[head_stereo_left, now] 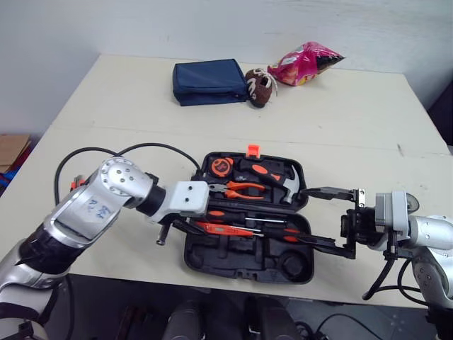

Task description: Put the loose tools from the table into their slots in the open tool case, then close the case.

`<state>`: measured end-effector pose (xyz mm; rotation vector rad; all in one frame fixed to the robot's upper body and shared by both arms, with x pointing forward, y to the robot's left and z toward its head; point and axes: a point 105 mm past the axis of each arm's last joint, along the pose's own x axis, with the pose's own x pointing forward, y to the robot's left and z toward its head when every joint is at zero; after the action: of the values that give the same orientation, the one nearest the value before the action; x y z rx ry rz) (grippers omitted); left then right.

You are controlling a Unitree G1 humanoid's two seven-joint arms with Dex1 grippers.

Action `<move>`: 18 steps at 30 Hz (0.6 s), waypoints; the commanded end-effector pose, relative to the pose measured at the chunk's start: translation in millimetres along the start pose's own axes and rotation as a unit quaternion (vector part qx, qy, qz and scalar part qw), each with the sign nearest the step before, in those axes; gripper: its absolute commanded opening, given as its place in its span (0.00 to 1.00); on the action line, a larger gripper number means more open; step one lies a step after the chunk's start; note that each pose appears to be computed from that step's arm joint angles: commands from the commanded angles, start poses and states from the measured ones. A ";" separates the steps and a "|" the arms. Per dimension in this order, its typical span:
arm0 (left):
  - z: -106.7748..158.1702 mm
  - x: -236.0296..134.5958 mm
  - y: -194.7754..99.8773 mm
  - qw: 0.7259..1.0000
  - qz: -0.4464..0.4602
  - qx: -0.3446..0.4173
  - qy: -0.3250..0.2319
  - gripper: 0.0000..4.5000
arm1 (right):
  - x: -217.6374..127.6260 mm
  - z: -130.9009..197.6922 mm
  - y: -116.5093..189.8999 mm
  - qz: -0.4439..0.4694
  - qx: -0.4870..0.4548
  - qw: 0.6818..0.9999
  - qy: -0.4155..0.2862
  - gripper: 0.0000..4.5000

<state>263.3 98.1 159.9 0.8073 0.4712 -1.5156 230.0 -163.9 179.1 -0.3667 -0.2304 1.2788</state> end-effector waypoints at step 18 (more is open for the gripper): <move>-5.1 20.8 -1.5 0.997 -0.017 -0.011 0.078 0.07 | -13.2 -0.8 13.9 -0.012 0.010 1.000 0.016 1.00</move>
<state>267.7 88.5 139.0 0.8752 0.6303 -1.4698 217.7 -173.3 163.3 -0.3379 -0.1447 1.2536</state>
